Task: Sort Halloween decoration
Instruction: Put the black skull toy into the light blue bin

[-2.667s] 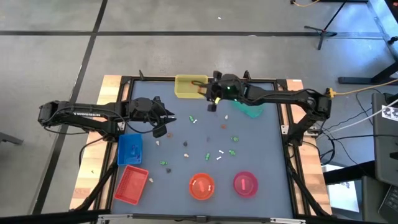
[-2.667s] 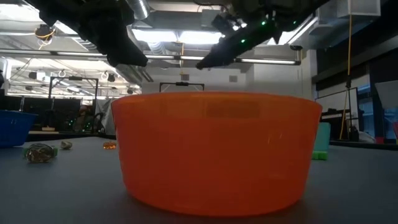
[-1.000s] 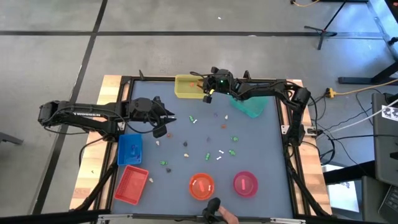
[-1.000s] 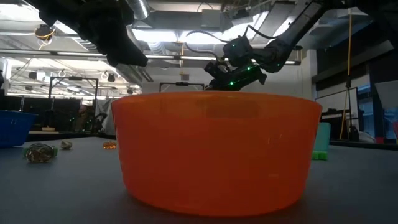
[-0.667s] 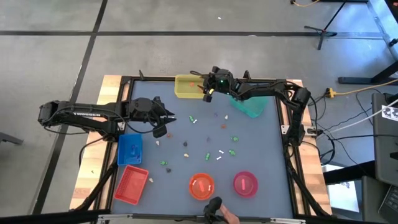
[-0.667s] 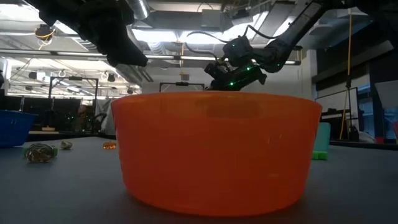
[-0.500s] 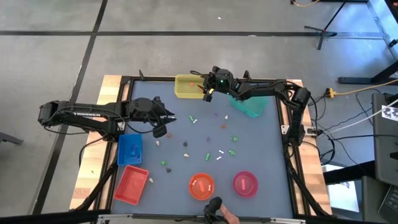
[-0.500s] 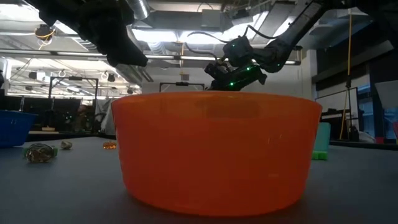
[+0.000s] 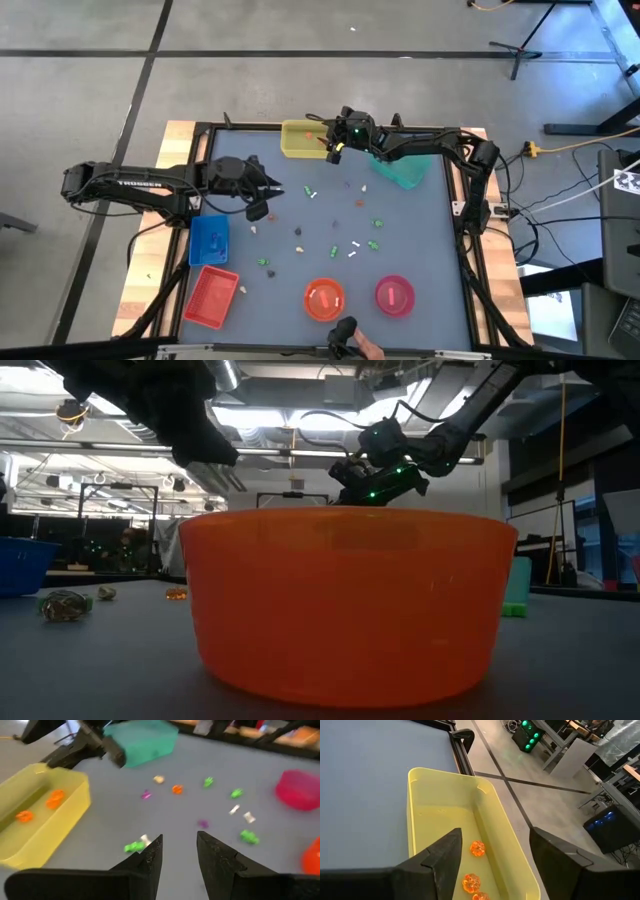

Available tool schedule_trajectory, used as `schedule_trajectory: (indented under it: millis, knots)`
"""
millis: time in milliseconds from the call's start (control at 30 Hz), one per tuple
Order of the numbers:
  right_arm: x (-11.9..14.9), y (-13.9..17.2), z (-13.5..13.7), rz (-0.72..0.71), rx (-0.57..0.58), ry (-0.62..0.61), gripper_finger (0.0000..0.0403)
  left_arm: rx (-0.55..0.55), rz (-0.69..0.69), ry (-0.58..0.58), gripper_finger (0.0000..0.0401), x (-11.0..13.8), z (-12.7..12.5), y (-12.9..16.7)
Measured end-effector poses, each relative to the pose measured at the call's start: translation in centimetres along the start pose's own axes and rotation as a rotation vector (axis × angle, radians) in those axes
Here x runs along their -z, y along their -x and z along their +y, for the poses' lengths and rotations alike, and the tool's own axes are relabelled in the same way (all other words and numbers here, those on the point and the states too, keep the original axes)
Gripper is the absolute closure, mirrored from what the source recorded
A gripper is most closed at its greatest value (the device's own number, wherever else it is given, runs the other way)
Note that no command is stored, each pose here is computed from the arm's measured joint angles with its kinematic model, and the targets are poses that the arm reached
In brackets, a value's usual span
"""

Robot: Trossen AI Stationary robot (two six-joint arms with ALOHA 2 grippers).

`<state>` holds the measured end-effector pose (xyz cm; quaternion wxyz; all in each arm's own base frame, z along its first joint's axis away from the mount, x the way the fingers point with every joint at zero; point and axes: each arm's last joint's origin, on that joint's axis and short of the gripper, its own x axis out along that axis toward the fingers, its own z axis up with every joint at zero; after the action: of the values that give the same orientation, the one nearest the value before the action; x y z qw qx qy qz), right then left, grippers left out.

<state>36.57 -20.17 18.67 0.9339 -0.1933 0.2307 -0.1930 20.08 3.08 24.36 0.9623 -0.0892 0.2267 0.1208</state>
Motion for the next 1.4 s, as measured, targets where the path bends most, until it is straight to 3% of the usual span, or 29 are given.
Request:
schedule_trajectory:
  millis: [167,433,900,1400]
  knots:
    - [0.0,0.0,0.0,0.000,0.000,0.000,0.0171,0.134,-0.102,0.011,0.0296,-1.1,-0.8,-0.3]
    - [0.0,0.0,0.0,0.000,0.000,0.000,0.0171,0.219,-0.258,-0.028,0.0296,-2.1,-2.7,-2.4]
    - [0.0,0.0,0.0,0.000,-0.001,0.000,0.0171,0.232,0.046,-0.108,0.0296,3.4,-4.6,-8.8]
    - [0.0,0.0,0.0,0.001,-0.002,-0.007,0.0171,0.197,0.260,-0.038,0.0288,7.3,-4.7,-11.4]
